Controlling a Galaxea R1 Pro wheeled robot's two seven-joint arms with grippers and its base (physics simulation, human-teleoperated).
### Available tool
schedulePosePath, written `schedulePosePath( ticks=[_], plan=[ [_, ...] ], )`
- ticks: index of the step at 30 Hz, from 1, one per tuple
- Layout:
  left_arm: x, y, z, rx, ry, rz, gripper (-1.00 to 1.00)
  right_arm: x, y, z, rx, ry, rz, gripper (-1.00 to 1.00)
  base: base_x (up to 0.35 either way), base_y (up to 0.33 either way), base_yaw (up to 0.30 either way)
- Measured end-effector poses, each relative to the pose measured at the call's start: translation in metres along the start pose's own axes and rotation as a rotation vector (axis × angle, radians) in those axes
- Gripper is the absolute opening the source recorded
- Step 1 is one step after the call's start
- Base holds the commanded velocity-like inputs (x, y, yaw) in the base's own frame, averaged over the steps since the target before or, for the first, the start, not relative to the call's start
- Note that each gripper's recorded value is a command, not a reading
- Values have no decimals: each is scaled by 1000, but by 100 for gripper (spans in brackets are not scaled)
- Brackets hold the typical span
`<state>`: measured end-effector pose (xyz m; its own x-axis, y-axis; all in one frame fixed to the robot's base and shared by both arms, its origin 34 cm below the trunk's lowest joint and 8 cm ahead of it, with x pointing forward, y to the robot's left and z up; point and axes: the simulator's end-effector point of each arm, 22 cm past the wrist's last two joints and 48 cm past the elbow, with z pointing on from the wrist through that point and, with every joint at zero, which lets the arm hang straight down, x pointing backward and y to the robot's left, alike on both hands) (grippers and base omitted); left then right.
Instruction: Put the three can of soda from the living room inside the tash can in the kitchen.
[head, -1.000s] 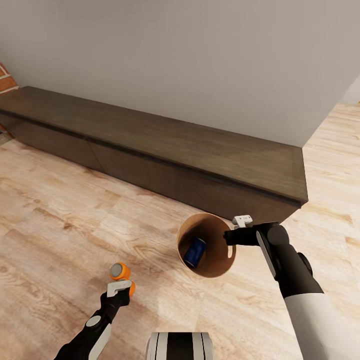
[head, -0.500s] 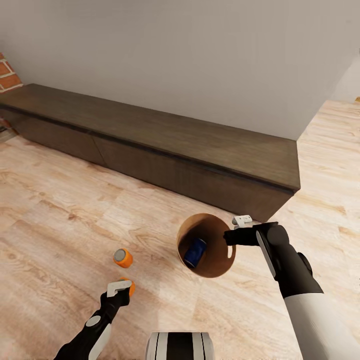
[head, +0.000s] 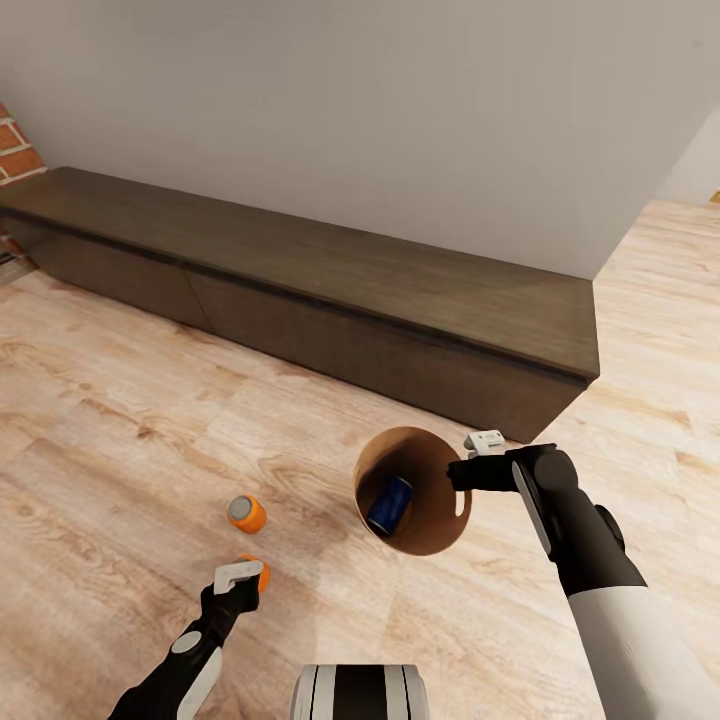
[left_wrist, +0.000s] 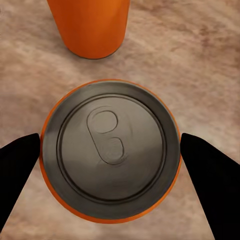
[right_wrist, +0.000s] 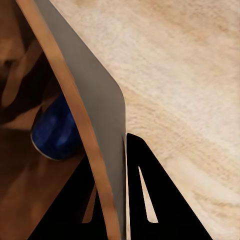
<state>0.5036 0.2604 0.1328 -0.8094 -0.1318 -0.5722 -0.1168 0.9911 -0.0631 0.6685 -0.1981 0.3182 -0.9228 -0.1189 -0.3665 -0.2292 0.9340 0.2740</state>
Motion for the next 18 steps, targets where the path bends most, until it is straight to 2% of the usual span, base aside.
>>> schedulePosePath(
  ticks=[9, 18],
  plan=[
    [0, -1, 0, 1, 2, 1, -100, 0, 1, 0, -2, 0, 1, -100, -159, 0, 0],
    [-3, 0, -1, -2, -5, -1, -100, -3, 1, -4, 1, -9, -3, -100, -32, 0, 0]
  ],
)
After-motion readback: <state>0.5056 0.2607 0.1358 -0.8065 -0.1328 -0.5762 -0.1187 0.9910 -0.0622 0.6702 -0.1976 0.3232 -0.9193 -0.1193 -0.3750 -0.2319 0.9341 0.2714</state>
